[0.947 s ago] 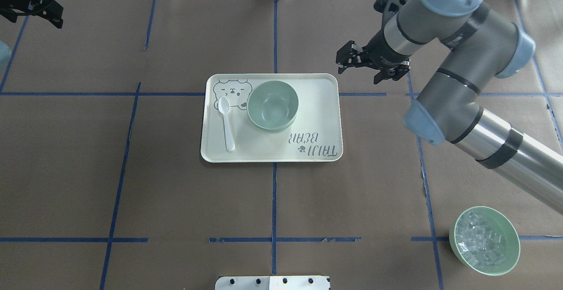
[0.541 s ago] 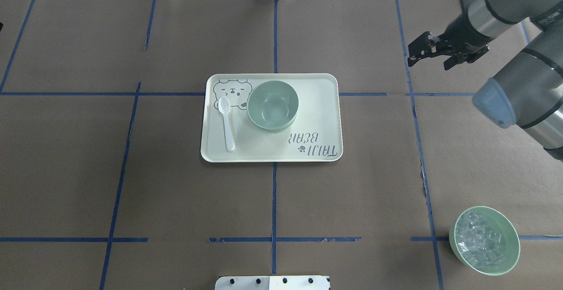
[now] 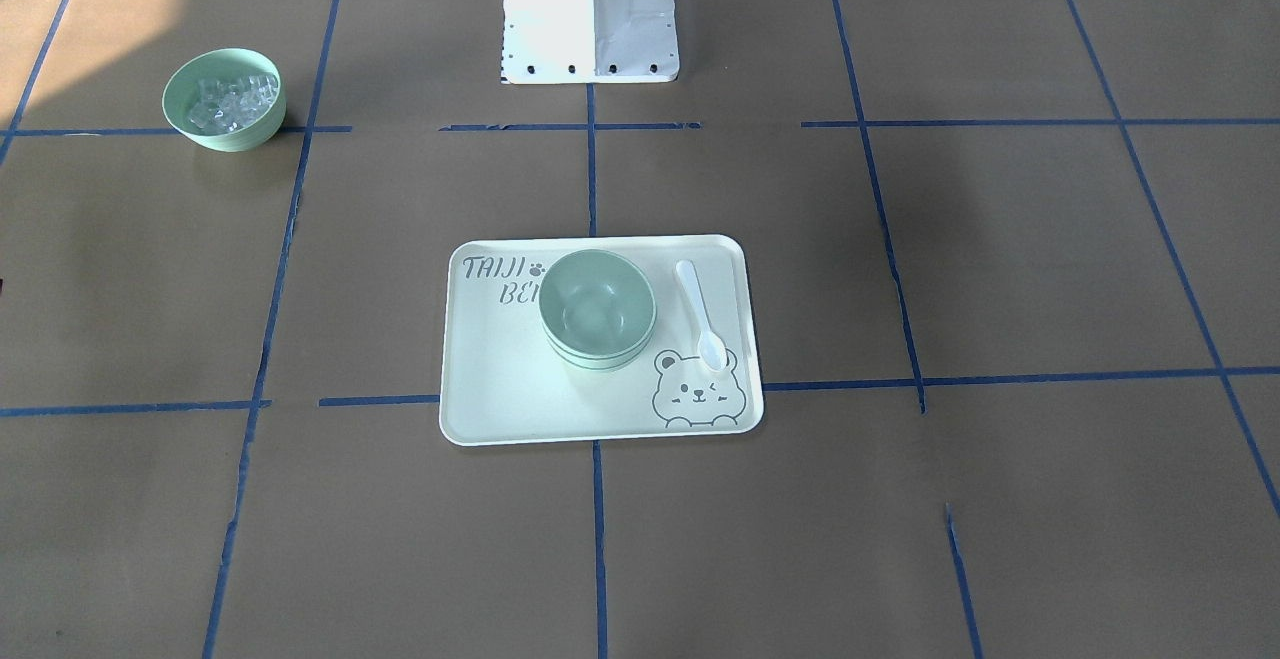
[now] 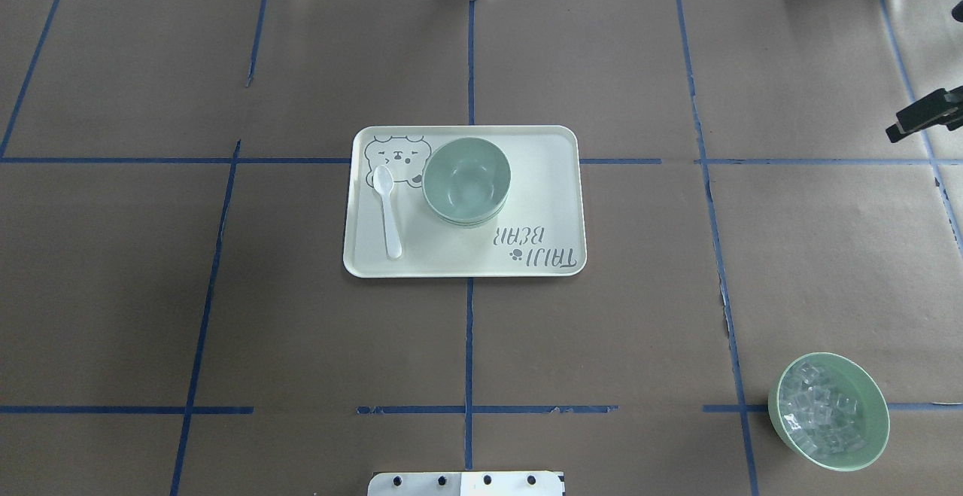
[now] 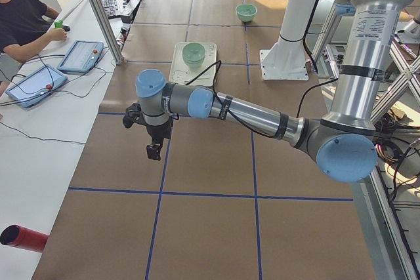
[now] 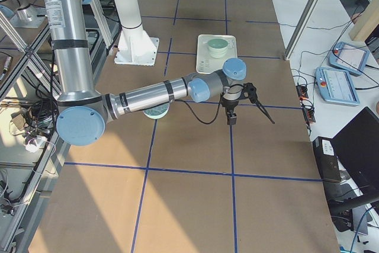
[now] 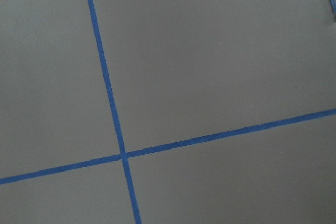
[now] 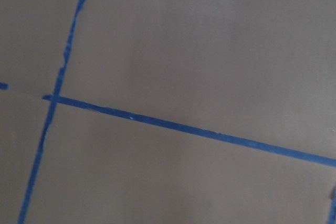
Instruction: Stack green bowls together
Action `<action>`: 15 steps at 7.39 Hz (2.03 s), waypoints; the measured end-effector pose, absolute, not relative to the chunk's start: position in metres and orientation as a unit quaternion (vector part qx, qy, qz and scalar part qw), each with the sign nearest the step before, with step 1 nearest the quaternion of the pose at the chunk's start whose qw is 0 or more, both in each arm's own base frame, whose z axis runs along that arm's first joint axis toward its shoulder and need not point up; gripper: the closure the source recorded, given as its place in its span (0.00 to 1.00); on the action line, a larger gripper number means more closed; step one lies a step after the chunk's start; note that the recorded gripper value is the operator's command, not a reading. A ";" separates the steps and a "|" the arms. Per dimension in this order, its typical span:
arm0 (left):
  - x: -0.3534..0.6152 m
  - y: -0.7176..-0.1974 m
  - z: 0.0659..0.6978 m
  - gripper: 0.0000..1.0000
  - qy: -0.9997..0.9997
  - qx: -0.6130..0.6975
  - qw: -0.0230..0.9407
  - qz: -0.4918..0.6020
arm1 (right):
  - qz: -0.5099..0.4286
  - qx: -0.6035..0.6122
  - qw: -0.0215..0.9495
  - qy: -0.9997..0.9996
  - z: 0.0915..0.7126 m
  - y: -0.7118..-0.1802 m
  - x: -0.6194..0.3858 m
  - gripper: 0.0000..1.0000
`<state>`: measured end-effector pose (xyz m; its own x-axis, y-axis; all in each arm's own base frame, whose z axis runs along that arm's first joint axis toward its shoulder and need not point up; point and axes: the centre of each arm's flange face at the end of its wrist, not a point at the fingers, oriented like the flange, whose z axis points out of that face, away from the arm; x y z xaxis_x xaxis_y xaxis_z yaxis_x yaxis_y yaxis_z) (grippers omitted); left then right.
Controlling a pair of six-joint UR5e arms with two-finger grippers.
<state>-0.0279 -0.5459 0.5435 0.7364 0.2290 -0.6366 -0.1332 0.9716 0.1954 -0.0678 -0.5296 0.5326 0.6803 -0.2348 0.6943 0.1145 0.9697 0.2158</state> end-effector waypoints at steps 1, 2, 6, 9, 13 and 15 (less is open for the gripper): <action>-0.040 -0.534 0.566 0.00 0.350 0.058 0.930 0.094 | -0.109 0.077 0.916 -0.379 0.563 -0.516 -0.038 0.00; -0.047 -0.524 0.584 0.00 0.351 0.046 0.931 0.088 | -0.114 0.070 0.918 -0.375 0.587 -0.504 -0.011 0.00; -0.058 -0.487 0.629 0.00 0.376 0.008 0.925 0.062 | -0.098 0.052 0.918 -0.381 0.620 -0.493 0.031 0.00; -0.065 -0.464 0.648 0.00 0.379 -0.006 0.924 0.047 | -0.072 0.034 0.920 -0.384 0.642 -0.479 0.045 0.00; -0.068 -0.461 0.650 0.00 0.381 -0.007 0.924 0.043 | -0.040 0.030 0.918 -0.394 0.649 -0.469 0.068 0.00; -0.069 -0.461 0.648 0.00 0.381 -0.005 0.924 0.042 | -0.034 0.029 0.917 -0.398 0.649 -0.467 0.070 0.00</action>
<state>-0.0693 -0.4612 0.6485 0.7065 0.0740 -0.7038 -0.0819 0.9964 0.0225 0.0701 -0.4673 0.6494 0.6817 -0.0843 0.7268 0.0387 0.9961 0.0792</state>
